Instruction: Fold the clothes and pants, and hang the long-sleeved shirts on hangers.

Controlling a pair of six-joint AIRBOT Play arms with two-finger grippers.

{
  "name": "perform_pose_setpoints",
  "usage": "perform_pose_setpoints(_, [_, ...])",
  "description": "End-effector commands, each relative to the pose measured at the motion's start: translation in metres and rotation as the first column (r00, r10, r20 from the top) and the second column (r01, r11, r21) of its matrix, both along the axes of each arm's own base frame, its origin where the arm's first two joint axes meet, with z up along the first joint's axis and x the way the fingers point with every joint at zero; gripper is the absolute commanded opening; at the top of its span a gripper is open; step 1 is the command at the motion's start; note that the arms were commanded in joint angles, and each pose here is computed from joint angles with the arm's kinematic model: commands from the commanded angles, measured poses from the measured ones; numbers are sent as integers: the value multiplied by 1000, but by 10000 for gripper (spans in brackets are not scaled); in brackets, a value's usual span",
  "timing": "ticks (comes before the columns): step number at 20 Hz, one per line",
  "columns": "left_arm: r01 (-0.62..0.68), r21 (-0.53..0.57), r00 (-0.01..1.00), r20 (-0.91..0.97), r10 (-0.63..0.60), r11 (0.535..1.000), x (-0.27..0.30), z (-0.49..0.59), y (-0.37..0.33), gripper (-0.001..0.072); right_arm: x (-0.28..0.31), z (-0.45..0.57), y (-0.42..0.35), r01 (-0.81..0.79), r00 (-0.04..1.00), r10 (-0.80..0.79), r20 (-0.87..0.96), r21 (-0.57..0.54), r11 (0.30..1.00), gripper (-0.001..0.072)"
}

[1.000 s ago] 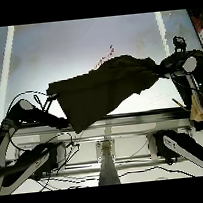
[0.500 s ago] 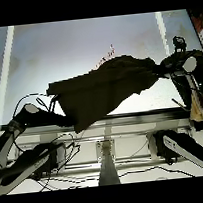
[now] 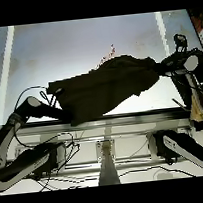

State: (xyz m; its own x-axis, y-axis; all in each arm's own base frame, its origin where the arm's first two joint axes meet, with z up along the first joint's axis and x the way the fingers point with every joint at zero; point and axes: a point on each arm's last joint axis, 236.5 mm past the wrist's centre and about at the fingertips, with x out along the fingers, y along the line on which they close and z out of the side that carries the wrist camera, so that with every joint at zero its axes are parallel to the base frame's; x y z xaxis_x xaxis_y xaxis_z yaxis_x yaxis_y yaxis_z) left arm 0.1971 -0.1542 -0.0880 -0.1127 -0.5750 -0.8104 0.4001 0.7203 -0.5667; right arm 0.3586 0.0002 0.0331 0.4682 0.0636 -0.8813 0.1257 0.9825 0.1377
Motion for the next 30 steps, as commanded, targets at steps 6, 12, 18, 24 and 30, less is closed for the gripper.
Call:
perform_pose_setpoints(6, [39,-191,717,689,106,981,173,299,-5,7,43,213,-2,-40,876,82,475,-97,994,8])
perform_pose_setpoints(12, [-192,-319,40,943,332,928,164,535,88,6,-36,412,3,21,527,92,845,-120,993,9])
perform_pose_setpoints(18, [-272,-432,-405,862,305,860,66,645,126,7,-142,514,44,-102,209,105,972,-85,991,8])
perform_pose_setpoints(24, [-417,-431,-391,880,270,800,59,633,154,6,-156,521,55,-135,169,143,975,-120,983,8])
perform_pose_setpoints(30, [-500,-213,257,889,379,839,193,438,167,6,-8,397,55,-219,585,183,790,-63,974,9])
